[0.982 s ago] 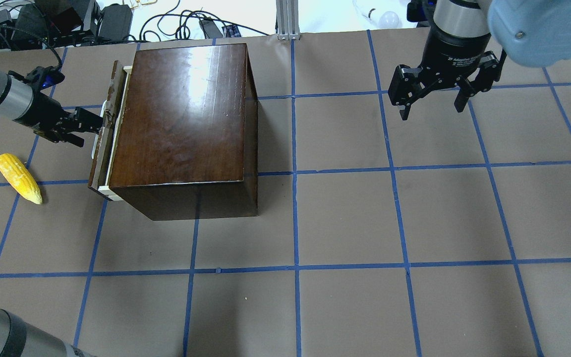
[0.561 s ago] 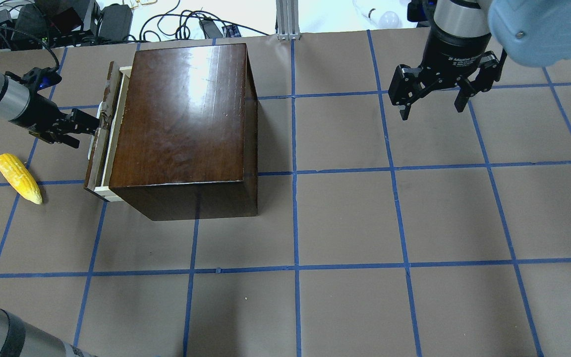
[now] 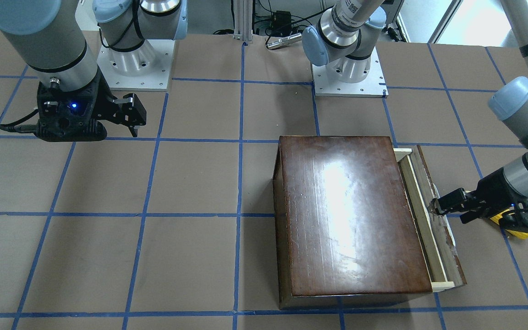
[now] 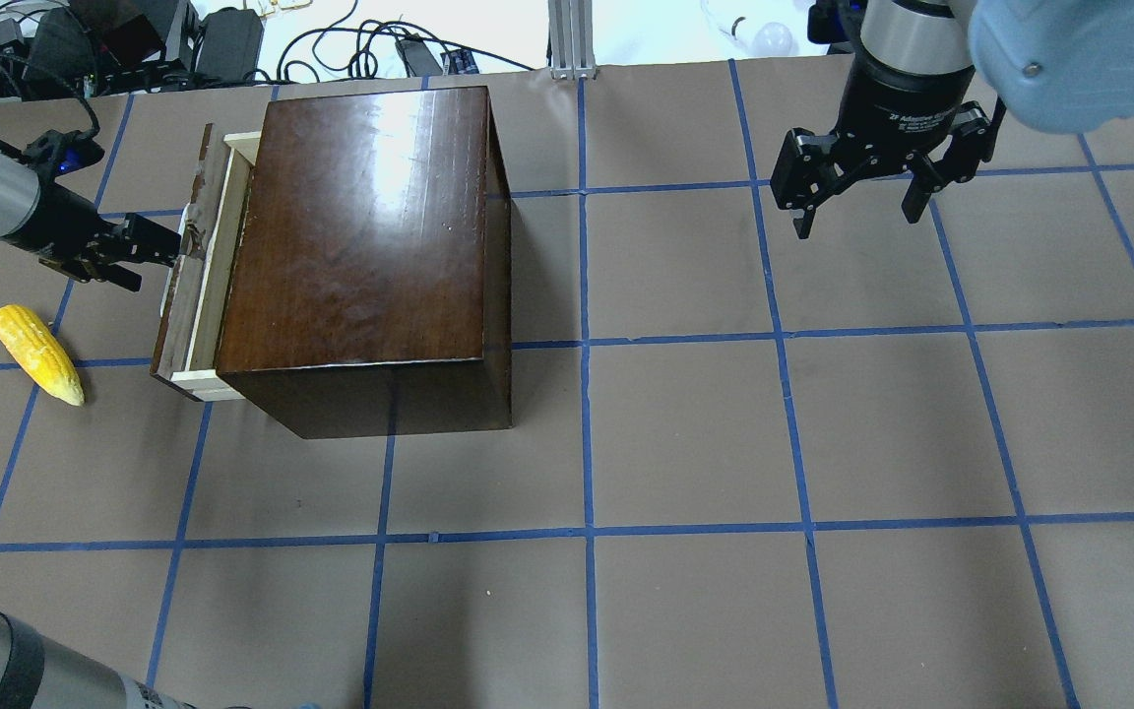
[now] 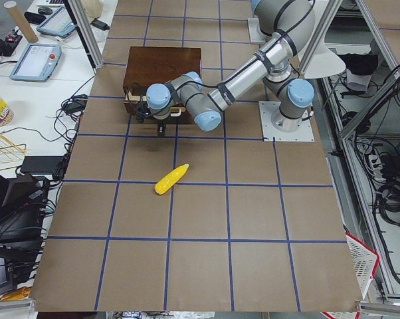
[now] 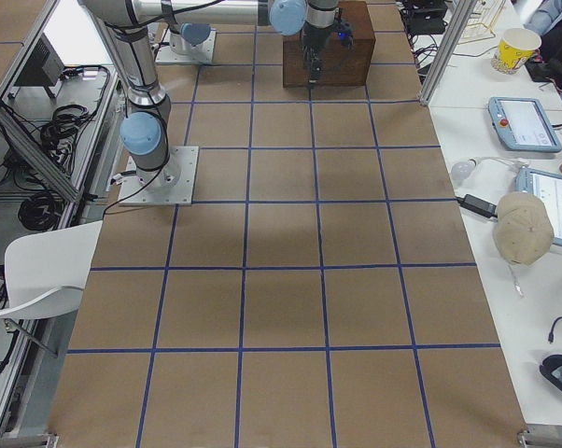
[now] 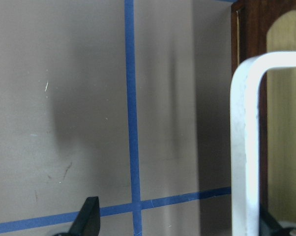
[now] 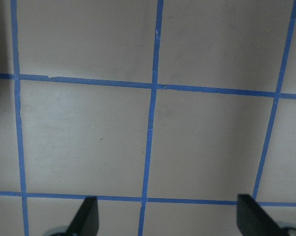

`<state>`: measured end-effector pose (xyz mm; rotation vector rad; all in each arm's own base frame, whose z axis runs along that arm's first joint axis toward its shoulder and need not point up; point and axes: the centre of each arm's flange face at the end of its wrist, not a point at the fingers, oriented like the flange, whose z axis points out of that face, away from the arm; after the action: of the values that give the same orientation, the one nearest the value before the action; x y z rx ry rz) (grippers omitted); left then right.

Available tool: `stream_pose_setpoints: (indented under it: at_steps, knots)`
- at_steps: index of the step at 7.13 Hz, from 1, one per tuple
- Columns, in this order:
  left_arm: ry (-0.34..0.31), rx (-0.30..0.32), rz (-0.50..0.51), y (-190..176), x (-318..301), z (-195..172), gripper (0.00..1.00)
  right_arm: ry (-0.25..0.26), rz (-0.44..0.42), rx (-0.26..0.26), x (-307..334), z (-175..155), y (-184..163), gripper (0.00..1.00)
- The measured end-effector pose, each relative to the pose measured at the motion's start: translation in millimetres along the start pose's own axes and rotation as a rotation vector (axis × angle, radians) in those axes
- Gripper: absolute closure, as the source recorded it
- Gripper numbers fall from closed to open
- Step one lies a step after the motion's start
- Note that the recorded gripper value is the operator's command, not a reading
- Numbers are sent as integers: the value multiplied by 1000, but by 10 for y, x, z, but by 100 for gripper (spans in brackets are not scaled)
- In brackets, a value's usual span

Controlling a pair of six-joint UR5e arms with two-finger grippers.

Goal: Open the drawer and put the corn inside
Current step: 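Pull the drawer outward from the cabinet with the left gripper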

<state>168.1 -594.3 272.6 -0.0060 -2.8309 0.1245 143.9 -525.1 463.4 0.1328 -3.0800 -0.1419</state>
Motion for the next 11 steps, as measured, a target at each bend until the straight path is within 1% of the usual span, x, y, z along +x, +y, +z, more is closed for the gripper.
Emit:
stream_pose_setpoints:
  at_steps: [1,4,7,11]
  knots:
    - [-4,3,7,-17,-5,-26,0,0,0,0,2,0,0,0]
    - [-44,-11,18,-13,-43,-48,0,0,0,0,2,0,0,0]
    - [-57,-10,20,-29,-59,-87,0,1,0,0,2,0,0,0]
    - [-68,-4,6,27,-263,-163,0,1,1,0,4,0,-1,0]
